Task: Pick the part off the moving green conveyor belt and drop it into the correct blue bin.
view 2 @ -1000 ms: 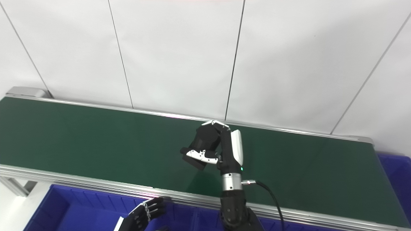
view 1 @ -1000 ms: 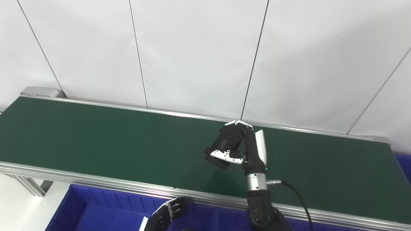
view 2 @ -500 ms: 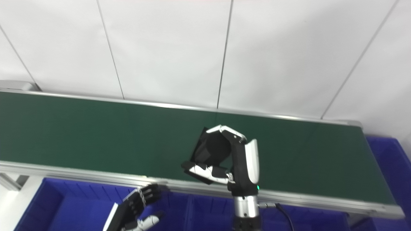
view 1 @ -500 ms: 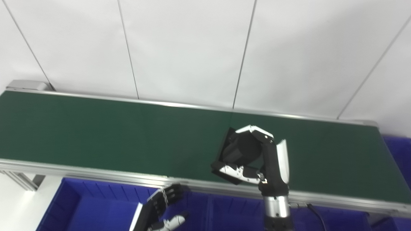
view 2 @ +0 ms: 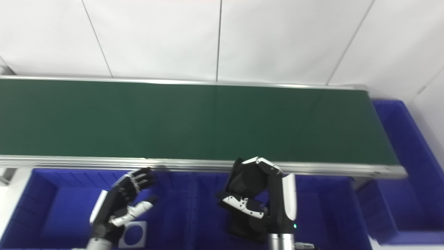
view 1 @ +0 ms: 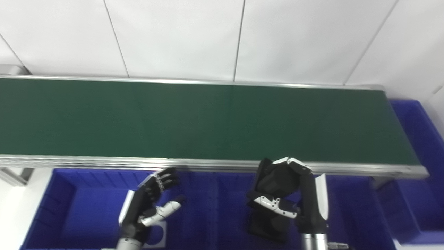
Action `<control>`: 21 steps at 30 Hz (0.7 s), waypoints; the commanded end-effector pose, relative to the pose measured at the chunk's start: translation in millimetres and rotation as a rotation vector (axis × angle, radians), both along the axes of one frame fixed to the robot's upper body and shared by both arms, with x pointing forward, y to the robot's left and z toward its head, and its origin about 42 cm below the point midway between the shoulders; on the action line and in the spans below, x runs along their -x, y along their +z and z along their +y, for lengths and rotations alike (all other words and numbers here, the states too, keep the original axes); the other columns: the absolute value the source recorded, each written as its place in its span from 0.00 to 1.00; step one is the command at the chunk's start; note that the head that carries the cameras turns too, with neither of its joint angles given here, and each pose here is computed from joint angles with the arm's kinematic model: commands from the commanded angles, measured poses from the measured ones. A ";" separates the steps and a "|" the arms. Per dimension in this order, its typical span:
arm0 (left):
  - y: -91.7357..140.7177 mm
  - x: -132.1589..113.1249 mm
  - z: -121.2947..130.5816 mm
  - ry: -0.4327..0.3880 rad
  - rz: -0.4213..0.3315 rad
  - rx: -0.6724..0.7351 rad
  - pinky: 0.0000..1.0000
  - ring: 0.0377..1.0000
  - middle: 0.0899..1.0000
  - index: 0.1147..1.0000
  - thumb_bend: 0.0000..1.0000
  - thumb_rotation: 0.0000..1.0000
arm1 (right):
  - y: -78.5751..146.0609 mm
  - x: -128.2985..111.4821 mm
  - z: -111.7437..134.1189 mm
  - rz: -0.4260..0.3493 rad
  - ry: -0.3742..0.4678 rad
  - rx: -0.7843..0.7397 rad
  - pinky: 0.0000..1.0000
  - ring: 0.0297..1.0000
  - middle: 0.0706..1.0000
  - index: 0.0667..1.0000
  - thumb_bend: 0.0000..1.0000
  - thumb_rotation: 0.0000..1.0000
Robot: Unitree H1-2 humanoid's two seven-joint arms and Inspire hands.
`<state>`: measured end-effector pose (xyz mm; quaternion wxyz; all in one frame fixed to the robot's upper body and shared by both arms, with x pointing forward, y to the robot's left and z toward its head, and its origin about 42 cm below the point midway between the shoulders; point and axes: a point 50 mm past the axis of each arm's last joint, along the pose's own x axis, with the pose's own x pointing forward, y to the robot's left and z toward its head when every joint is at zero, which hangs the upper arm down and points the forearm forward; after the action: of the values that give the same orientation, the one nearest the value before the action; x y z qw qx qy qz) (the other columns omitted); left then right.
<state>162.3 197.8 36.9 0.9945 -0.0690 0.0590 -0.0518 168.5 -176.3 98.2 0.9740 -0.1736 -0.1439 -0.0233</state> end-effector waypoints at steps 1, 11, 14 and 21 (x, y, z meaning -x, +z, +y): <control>12.8 -5.1 2.8 -0.010 -0.045 0.008 0.80 0.68 0.68 0.69 0.57 0.00 | -1.6 2.7 0.1 0.012 -0.016 -0.044 0.08 0.43 0.08 0.06 0.51 0.00; 20.8 -7.4 10.9 -0.020 -0.035 0.007 0.81 0.69 0.68 0.69 0.56 0.00 | -43.9 0.7 -20.7 0.165 -0.115 -0.099 0.06 0.43 0.06 0.06 0.51 0.00; 20.8 -6.7 10.5 -0.020 -0.035 0.008 0.80 0.69 0.68 0.68 0.56 0.00 | -56.1 -0.5 -27.5 0.205 -0.144 -0.121 0.07 0.43 0.05 0.06 0.51 0.00; 20.4 -7.0 11.8 -0.014 -0.034 0.008 0.79 0.68 0.68 0.69 0.56 0.00 | -72.5 -1.6 -34.6 0.243 -0.245 -0.159 0.12 0.43 0.05 0.06 0.51 0.00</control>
<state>165.1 208.3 46.9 0.9938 -0.0694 0.0662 -0.0566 162.7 -214.1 17.9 0.9856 -0.1236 0.0241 -0.1126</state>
